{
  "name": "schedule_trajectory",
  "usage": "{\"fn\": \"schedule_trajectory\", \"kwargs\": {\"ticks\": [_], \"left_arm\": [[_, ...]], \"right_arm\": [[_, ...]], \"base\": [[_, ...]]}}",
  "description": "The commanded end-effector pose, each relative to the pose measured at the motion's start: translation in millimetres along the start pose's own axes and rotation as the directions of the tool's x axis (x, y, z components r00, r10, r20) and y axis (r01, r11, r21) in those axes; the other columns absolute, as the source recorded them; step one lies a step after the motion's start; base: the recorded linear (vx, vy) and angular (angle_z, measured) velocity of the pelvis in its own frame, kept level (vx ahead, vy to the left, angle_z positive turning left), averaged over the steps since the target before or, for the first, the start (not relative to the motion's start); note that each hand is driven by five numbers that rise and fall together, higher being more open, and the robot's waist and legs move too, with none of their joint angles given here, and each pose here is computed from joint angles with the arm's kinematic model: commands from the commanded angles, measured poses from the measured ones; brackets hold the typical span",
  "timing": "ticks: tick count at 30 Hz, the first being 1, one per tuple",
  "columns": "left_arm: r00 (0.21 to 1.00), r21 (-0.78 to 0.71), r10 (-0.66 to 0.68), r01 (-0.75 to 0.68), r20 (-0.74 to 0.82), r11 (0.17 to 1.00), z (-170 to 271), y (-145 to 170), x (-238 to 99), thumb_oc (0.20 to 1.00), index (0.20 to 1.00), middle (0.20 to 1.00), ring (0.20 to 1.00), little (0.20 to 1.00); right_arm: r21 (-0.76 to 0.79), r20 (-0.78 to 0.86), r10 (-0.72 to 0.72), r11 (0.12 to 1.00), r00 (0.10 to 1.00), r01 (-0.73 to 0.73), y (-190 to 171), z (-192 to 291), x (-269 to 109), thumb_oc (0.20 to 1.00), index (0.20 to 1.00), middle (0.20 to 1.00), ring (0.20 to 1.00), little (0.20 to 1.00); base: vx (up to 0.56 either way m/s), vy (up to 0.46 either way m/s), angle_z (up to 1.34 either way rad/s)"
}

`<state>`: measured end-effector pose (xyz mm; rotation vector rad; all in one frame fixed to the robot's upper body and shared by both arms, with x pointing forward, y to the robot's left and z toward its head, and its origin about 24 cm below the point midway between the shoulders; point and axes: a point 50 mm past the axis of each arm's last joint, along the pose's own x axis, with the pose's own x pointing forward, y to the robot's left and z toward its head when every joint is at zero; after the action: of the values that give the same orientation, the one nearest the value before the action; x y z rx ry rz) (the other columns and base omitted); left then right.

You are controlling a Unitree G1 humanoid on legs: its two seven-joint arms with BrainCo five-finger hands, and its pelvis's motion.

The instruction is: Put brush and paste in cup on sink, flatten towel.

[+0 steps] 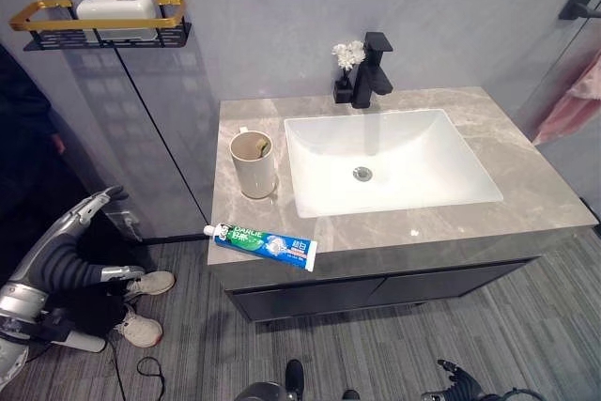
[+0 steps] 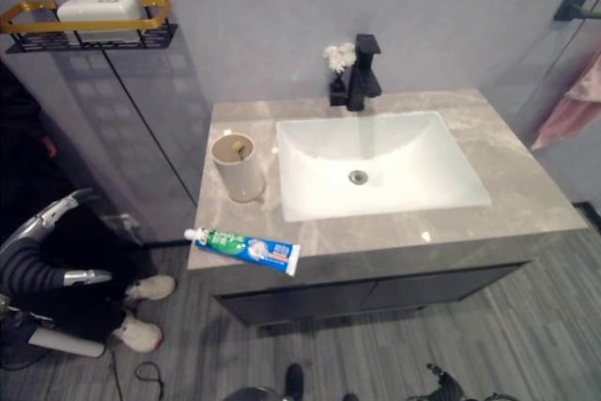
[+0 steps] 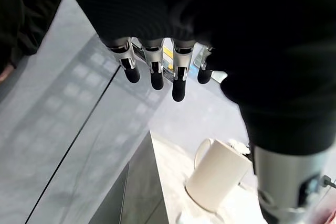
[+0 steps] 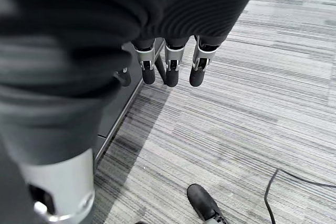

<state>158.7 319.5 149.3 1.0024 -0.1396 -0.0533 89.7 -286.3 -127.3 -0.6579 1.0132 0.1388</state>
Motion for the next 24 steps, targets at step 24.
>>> {"fn": "schedule_trajectory", "kwargs": {"ticks": [24], "left_arm": [[0.959,-0.023,-0.237,0.243,0.157,0.97,21.8,-40.0,21.7,1.0,1.0,1.0,1.0,1.0]], "right_arm": [[-0.07,0.086,-0.007,0.997,0.996,0.013,-8.7,16.8,2.2,1.0,1.0,1.0,1.0,1.0]], "base": [[0.02,-0.008,-0.01]]}}
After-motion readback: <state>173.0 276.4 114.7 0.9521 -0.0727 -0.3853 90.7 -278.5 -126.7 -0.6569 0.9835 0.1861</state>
